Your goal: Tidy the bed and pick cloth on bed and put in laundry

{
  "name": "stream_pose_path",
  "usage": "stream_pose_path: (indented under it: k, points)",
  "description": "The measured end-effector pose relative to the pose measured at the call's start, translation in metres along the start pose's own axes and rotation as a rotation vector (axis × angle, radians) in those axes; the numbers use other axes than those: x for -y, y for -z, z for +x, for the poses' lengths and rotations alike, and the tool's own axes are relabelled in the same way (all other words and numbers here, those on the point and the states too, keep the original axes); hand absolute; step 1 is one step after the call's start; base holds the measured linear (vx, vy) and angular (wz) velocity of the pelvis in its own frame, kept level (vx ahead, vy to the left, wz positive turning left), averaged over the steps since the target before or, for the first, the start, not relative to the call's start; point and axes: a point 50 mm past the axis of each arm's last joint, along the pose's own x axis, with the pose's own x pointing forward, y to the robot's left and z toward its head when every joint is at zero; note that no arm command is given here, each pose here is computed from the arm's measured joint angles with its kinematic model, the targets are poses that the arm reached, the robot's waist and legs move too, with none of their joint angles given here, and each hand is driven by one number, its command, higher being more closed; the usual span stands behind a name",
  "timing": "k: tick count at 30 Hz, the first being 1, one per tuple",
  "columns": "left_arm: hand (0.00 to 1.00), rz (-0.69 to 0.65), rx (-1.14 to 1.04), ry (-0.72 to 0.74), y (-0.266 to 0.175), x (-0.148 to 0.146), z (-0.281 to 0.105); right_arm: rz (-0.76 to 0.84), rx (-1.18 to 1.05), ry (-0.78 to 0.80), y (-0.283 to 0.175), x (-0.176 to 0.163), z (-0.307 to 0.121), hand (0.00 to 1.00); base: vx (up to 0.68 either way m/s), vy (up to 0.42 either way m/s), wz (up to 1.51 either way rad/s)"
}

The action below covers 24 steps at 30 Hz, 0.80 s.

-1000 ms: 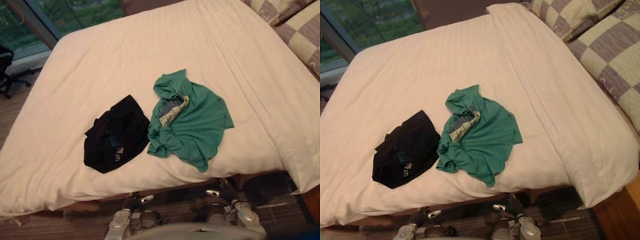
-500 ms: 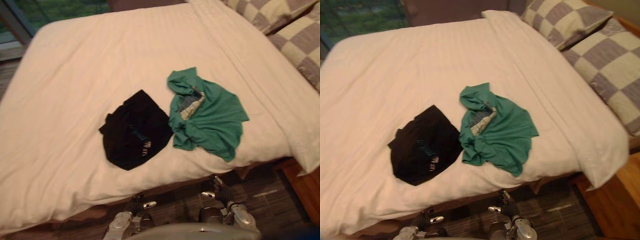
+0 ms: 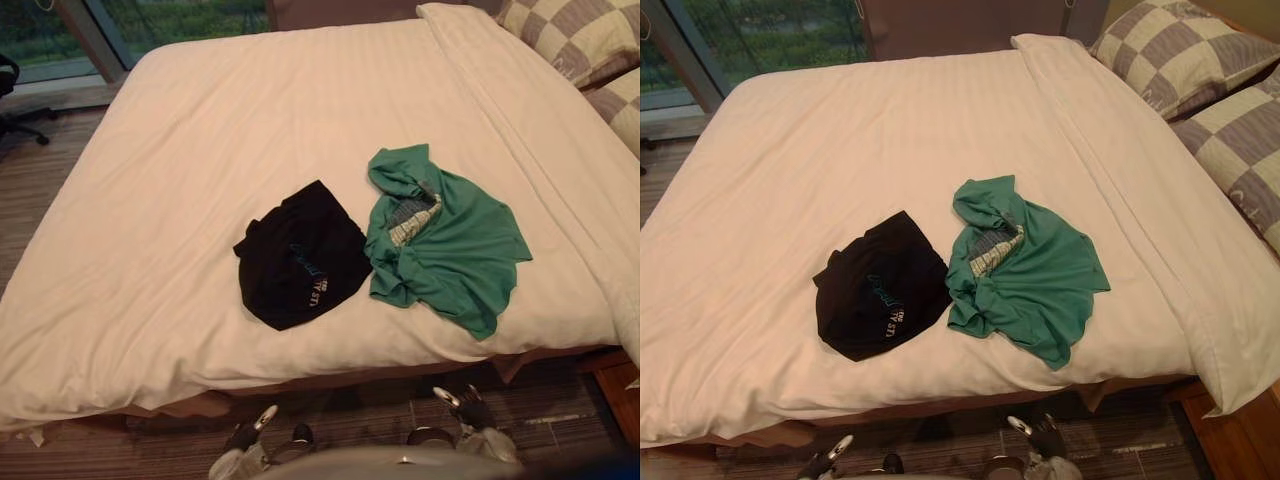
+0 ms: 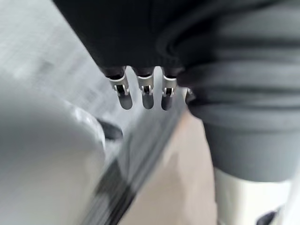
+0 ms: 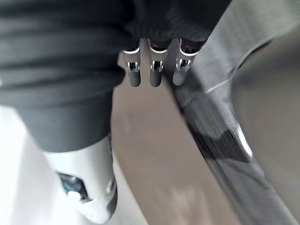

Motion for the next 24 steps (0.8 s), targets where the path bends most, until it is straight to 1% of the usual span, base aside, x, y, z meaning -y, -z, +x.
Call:
stream_pose_path:
  k: [2, 3, 5, 6, 8, 9, 10, 11, 12, 14, 16, 18, 20, 23, 24]
  points:
    - [0.0, -0.128, 0.004, -0.105, -0.002, -0.019, 0.0, 0.198, 0.03, 0.174, -0.001, 0.03, -0.006, 0.0, -0.04, 0.026, -0.04]
    - [0.0, -0.153, 0.011, -0.129, -0.004, -0.023, 0.0, 0.234, 0.043, 0.216, -0.002, 0.036, -0.007, 0.0, -0.04, 0.016, -0.05]
    - [0.0, -0.25, 0.078, -0.231, -0.021, -0.036, -0.001, 0.339, 0.101, 0.405, -0.011, 0.064, -0.015, 0.0, -0.02, 0.015, -0.01]
    - [0.0, -0.274, 0.106, -0.252, -0.029, -0.04, -0.001, 0.364, 0.118, 0.45, -0.014, 0.071, -0.017, 0.0, -0.01, 0.025, 0.05]
    - [0.0, -0.339, 0.269, -0.284, -0.079, -0.047, -0.003, 0.433, 0.208, 0.612, -0.032, 0.098, -0.026, 0.0, 0.0, 0.018, 0.28]
    - [0.0, -0.35, 0.321, -0.281, -0.095, -0.047, -0.005, 0.438, 0.24, 0.642, -0.038, 0.105, -0.029, 0.0, 0.03, 0.013, 0.38]
    - [0.0, -0.346, 0.447, -0.269, -0.128, -0.048, -0.013, 0.393, 0.327, 0.683, -0.057, 0.115, -0.034, 0.0, 0.03, 0.008, 0.08]
    - [0.0, -0.293, 0.578, -0.286, -0.158, -0.051, -0.024, 0.314, 0.45, 0.677, -0.086, 0.116, -0.038, 0.0, 0.03, 0.01, -0.07]
    - [0.0, -0.274, 0.643, -0.292, -0.173, -0.053, -0.031, 0.282, 0.519, 0.658, -0.102, 0.113, -0.04, 0.0, 0.06, 0.028, -0.21]
    - [0.0, -0.194, 0.909, -0.291, -0.228, -0.05, -0.064, 0.128, 0.755, 0.572, -0.158, 0.098, -0.054, 0.0, 0.11, 0.04, -0.08]
    - [0.0, -0.166, 1.052, -0.268, -0.255, -0.044, -0.085, 0.046, 0.866, 0.525, -0.183, 0.089, -0.063, 0.0, 0.09, 0.011, -0.02]
    - [0.0, -0.139, 1.18, -0.248, -0.277, -0.039, -0.106, -0.022, 0.964, 0.474, -0.204, 0.078, -0.071, 0.0, 0.21, -0.007, 0.01]
    - [0.0, -0.108, 1.266, -0.23, -0.287, -0.033, -0.122, -0.063, 1.018, 0.444, -0.214, 0.068, -0.076, 0.0, 0.21, -0.011, 0.06]
    - [0.0, -0.091, 1.435, -0.113, -0.299, -0.017, -0.155, -0.209, 1.138, 0.395, -0.23, 0.05, -0.092, 0.0, 0.17, -0.013, 0.09]
    - [0.0, -0.074, 1.502, -0.052, -0.302, -0.008, -0.168, -0.254, 1.178, 0.373, -0.235, 0.045, -0.099, 0.0, 0.12, -0.016, 0.04]
